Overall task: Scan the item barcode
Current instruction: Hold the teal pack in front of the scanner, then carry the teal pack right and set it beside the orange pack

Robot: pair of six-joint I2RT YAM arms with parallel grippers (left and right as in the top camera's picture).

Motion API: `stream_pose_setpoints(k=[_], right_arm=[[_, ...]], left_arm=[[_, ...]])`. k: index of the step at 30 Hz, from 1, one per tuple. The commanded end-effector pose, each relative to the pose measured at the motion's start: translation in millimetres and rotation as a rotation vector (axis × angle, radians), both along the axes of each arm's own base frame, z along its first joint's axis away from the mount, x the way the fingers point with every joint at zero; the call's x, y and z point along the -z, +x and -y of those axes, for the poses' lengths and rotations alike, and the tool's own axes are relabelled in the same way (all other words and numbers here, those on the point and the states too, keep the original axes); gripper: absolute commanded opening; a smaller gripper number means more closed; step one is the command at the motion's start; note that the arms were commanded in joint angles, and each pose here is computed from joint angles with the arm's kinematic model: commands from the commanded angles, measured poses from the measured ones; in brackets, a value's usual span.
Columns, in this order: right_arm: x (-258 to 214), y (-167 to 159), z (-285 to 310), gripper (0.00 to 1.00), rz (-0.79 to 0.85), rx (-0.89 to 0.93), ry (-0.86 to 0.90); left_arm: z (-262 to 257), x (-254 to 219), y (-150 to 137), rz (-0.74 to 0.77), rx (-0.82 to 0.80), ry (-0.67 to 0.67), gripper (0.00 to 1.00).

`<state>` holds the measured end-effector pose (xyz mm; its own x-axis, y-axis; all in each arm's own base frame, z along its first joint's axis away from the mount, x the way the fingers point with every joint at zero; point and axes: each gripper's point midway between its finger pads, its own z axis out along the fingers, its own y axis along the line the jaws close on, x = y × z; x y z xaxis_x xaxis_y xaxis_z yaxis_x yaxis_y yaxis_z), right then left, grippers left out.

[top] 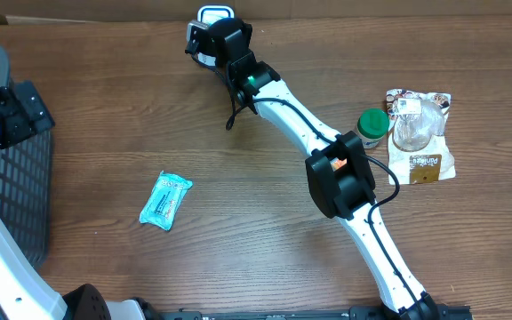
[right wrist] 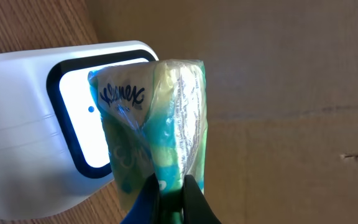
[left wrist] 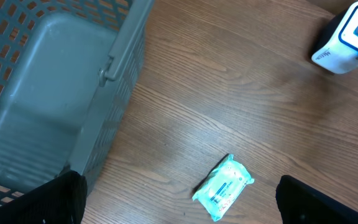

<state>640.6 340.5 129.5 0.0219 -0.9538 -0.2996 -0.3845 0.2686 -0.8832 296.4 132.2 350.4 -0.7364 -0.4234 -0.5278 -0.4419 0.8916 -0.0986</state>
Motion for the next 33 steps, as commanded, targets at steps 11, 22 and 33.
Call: stream_pose_setpoints(k=[11,22,33], right_arm=[[-26,4,-5,0.04,0.101,0.026,0.043],[-105,-15,-7,0.04,0.116,0.06,0.26],[-173,-139,68,0.04,-0.369,0.457,0.772]], left_arm=[[1,-2,2,0.008,0.02,0.003,1.0],[1,-2,2,0.008,0.02,0.003,1.0],[1,-2,2,0.008,0.02,0.003,0.99]])
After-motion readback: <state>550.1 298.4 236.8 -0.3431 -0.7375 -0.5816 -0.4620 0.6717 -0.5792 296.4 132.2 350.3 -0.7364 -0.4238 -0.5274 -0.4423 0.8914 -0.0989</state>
